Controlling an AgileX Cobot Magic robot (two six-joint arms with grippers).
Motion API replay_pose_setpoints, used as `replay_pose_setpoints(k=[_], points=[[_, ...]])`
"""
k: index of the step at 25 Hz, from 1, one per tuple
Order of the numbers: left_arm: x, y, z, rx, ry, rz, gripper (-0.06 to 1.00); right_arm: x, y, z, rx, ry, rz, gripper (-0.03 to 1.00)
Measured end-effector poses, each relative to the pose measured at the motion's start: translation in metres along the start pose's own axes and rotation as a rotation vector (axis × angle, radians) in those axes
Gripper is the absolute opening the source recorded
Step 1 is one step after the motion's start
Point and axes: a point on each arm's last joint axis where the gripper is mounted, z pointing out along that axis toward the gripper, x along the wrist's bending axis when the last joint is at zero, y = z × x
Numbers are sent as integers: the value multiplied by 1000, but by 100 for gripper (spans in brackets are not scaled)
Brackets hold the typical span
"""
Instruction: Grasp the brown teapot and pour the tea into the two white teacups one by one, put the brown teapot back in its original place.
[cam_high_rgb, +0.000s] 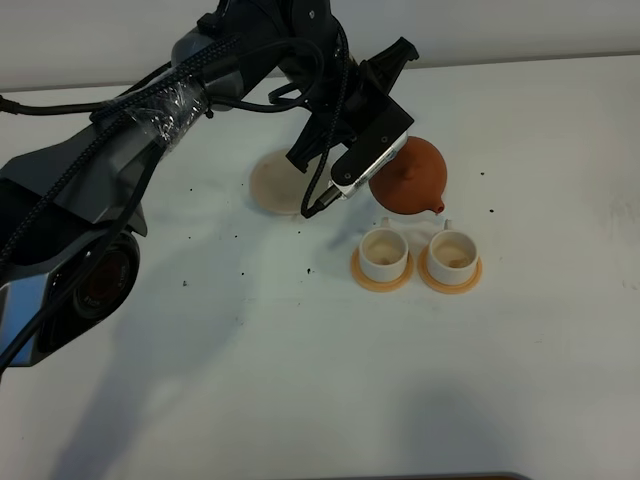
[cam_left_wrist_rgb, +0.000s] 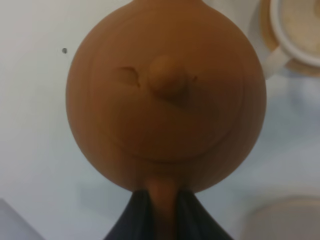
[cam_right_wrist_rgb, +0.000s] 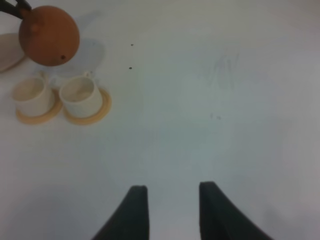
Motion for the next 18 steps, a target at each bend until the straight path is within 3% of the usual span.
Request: replay_pose_setpoints(k=[10,18], points=[[7,12,2,4,15,35,12,0,0,0,0,0,0,24],[7,19,3,9,-18,68,12,0,0,0,0,0,0,24]])
